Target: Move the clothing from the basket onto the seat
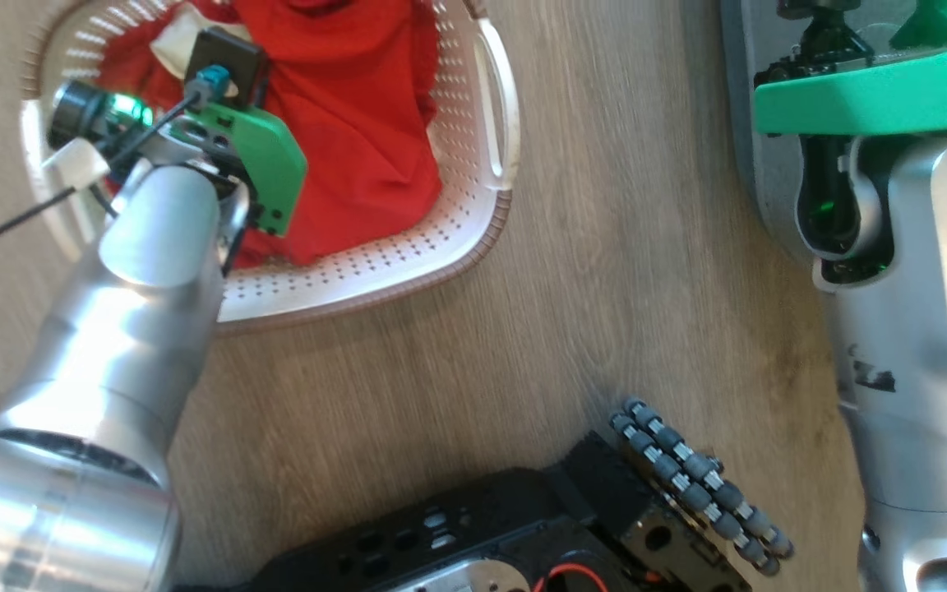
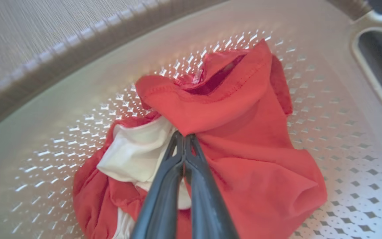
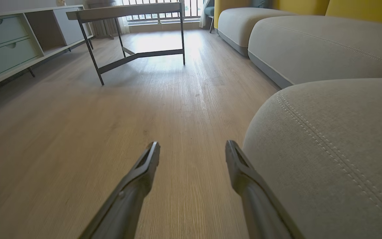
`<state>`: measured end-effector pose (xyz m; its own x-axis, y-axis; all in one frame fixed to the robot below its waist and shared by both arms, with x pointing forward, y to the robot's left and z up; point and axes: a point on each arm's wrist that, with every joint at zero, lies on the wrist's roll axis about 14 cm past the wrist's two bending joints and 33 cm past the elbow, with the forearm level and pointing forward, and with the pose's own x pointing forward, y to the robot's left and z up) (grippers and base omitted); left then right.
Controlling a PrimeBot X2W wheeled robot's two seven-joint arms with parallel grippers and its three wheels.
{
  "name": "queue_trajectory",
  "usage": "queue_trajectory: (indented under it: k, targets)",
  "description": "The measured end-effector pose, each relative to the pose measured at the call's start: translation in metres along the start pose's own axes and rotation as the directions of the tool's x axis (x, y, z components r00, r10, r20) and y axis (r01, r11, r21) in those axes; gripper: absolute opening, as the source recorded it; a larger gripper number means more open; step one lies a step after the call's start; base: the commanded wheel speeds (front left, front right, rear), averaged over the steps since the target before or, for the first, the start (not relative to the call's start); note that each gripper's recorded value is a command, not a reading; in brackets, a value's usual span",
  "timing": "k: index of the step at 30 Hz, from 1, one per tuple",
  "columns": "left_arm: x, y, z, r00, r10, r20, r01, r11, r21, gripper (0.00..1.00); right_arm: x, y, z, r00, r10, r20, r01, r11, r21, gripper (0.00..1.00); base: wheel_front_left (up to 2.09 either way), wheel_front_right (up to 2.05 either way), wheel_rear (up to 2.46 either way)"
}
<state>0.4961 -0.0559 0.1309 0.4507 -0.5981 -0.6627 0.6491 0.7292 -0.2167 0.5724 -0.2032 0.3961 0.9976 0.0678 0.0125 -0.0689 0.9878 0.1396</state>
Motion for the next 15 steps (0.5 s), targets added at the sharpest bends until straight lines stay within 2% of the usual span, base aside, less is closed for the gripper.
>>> queue_trajectory:
  k: [7,15]
  targets:
    - [-0.034,0.001,0.040,0.995,0.038,0.093,-0.036,0.999,-0.025,0.00,0.001,0.017,0.031,0.998,0.035,0.051,-0.034,0.999,-0.018,1.00,0.00,0.00,0.00]
    - [-0.083,0.001,0.091,0.967,0.092,0.237,-0.080,0.995,-0.059,0.00,-0.011,0.039,0.057,0.995,0.068,0.076,-0.067,0.997,-0.024,1.00,0.00,0.00,0.00]
